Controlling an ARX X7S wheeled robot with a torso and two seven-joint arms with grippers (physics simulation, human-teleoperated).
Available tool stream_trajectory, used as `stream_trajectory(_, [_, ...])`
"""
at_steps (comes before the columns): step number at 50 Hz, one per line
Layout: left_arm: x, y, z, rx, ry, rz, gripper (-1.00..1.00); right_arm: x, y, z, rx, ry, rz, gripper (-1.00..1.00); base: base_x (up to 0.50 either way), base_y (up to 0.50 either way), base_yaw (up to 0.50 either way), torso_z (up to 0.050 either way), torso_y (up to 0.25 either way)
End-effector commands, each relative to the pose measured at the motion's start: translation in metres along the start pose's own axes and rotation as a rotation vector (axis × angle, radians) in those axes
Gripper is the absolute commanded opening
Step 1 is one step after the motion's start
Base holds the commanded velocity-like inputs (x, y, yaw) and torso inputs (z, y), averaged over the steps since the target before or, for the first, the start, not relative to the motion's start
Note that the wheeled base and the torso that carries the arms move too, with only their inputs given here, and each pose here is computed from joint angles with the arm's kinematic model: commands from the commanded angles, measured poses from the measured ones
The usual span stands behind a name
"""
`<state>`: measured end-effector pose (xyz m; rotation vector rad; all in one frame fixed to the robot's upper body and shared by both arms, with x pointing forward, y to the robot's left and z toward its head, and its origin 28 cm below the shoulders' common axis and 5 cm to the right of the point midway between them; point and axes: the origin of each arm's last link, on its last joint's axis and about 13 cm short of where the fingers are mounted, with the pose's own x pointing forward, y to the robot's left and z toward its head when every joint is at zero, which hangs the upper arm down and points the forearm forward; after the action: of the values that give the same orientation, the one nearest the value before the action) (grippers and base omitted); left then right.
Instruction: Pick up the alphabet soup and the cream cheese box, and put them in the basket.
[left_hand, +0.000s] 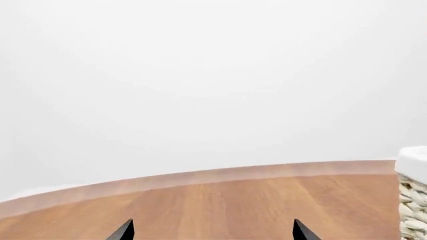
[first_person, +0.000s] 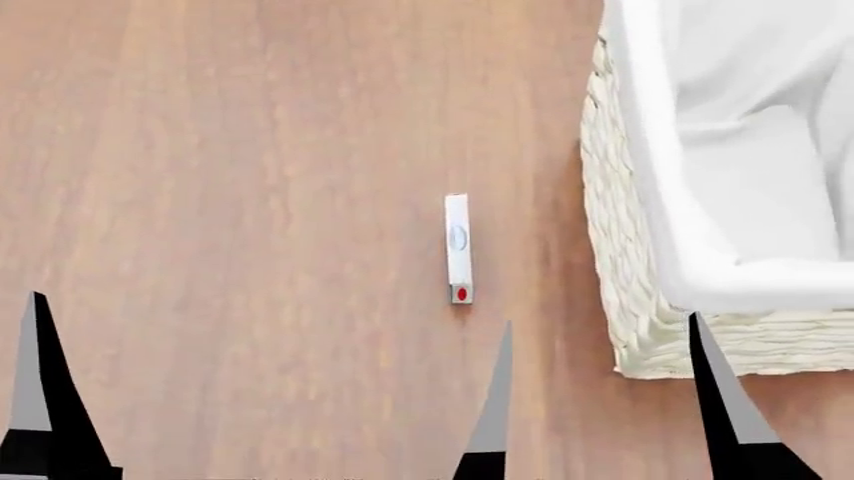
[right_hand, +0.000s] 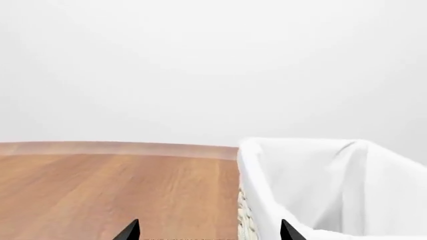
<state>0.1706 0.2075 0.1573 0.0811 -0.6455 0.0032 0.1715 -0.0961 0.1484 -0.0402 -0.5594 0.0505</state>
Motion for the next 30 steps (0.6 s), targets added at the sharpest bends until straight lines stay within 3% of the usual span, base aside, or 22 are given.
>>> stream_trajectory(1, [-0.0001,0.0003,-0.0007,-0.007,0.0,0.004,1.0,0.0023,-0.0006,0.0023,0.007,0.004,-0.004,1.0,0.0,0.0,-0.24,0.0,0.0])
stream_trajectory(30, [-0.0018,-0.0004,-0.0023,-0.002,0.005,-0.002,1.0,0.0009,0.0001,0.0009,-0.001,0.008,0.003,1.0,0.0,0.0,-0.25,0.0,0.0])
